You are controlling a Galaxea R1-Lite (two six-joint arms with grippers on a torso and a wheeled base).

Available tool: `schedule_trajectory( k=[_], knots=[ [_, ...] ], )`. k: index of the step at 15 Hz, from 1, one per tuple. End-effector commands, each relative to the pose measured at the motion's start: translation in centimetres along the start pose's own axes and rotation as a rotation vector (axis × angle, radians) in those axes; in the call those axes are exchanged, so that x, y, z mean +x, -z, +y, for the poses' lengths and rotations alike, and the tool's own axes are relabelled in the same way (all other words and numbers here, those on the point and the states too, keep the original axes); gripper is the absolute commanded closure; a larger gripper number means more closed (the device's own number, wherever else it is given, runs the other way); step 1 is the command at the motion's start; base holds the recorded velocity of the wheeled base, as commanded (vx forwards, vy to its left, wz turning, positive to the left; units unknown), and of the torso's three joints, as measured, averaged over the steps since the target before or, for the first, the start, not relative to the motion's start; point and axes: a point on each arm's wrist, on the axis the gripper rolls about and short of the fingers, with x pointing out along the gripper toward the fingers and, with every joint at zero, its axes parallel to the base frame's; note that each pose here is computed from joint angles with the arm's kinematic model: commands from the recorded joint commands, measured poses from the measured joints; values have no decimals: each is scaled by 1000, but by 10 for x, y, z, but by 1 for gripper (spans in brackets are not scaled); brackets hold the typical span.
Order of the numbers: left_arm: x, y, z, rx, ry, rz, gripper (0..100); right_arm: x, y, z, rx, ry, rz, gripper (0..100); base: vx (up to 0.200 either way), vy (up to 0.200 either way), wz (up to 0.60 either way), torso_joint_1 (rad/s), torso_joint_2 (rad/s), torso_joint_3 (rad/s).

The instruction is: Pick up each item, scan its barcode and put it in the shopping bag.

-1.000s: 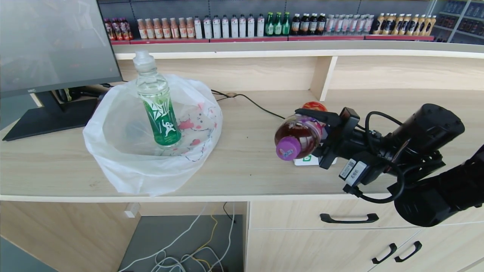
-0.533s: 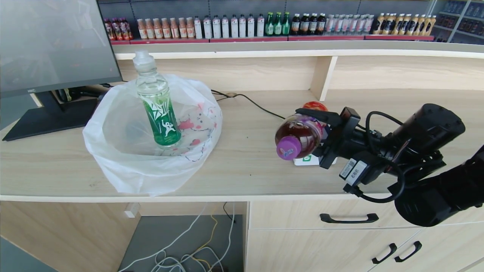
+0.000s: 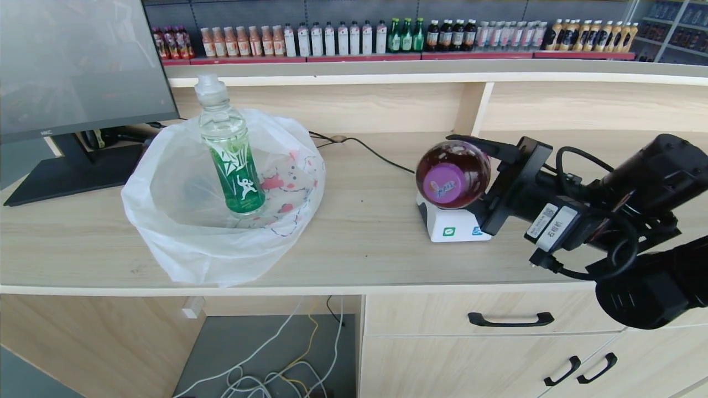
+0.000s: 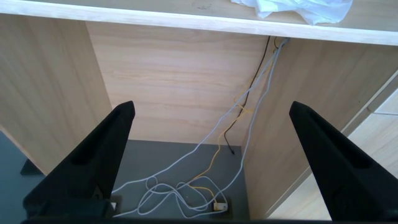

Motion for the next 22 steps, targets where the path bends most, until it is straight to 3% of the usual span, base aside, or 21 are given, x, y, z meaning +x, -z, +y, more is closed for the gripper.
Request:
schedule_trajectory(
  k=[1,4,7,9,11,13,15,17,20,22],
  knots=[
    [0,0,0,0,1,1,0,-2,-20,-29,-3,69,-9,100,0,0,0,0,0,0],
    [0,0,0,2,1,1,0,-5,-26,-28,99,94,0,100,0,0,0,0,0,0],
    [0,0,0,0,1,1,0,19,-58,-21,315,181,-6,100,0,0,0,0,0,0],
    [0,0,0,0,1,1,0,37,-86,-26,443,285,-15,100,0,0,0,0,0,0],
    [0,0,0,0,1,1,0,35,-97,-33,517,347,0,100,0,0,0,0,0,0],
    [0,0,0,0,-1,1,0,30,-102,-43,603,411,57,100,0,0,0,0,0,0],
    [0,0,0,0,1,1,0,11,-101,-44,819,440,161,100,0,0,0,0,0,0],
    [0,0,0,0,-1,1,0,0,-98,-40,947,523,273,100,0,0,0,0,0,0],
    [0,0,0,0,-1,1,0,-6,-96,-30,1032,595,353,100,0,0,0,0,0,0],
    [0,0,0,0,-1,1,0,-11,-98,-25,1034,604,344,100,0,0,0,0,0,0]
  ],
)
